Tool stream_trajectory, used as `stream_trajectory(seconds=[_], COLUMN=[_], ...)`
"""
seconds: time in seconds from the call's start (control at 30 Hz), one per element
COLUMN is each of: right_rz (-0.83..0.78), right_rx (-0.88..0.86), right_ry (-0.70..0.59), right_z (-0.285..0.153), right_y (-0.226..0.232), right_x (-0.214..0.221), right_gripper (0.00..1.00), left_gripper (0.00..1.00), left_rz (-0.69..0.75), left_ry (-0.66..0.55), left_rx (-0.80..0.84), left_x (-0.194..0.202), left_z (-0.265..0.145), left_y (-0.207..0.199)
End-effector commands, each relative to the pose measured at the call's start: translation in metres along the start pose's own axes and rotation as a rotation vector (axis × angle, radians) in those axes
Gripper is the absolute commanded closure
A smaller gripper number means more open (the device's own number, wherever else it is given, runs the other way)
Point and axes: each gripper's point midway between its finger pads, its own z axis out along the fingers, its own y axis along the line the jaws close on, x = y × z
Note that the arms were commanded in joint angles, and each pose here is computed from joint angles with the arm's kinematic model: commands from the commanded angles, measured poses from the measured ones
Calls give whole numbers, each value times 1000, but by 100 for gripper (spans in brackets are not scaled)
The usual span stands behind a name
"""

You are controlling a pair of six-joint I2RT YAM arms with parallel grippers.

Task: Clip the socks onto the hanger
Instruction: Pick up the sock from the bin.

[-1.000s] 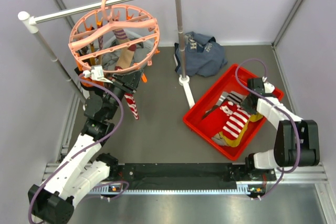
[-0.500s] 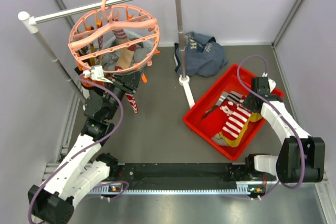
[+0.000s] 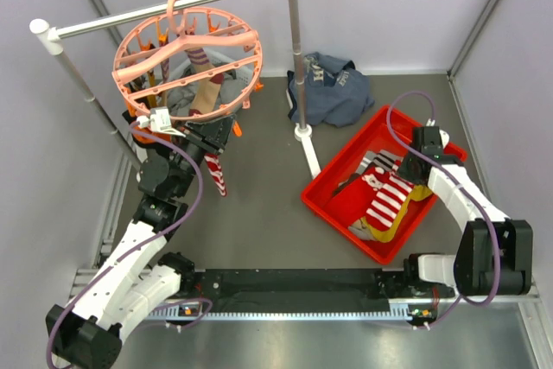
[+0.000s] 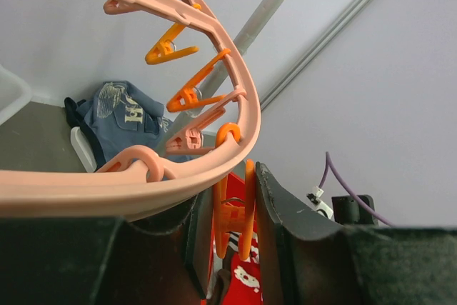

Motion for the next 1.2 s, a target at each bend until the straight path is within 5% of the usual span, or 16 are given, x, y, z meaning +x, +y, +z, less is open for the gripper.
stream_trajectory(seconds=[0.0,0.37,0.57,1.0,1.17], right_rz=[2,-11,-35,-170,-296], right_rx=[75,86,98,-123,-370], right_ry=[-55,-45,-37,-247,-378], right_z=[9,43,39,-63,-112], right_y=[-7,3,-1,37,91], right_x=[-24,-34,-32,-70,-72], right_gripper=[70,68,100,100,100], left_gripper=[79,79,79,79,79], left_rz=[24,32,35,35,35], left_ry=[-41,-39,-37,-38,-35], left_rx=[18,10,6,11,15], left_x=[-18,-18,-18,-21,-21], left_z=[1,1,1,1,1], left_y=[-12,-11,-10,-14,-15])
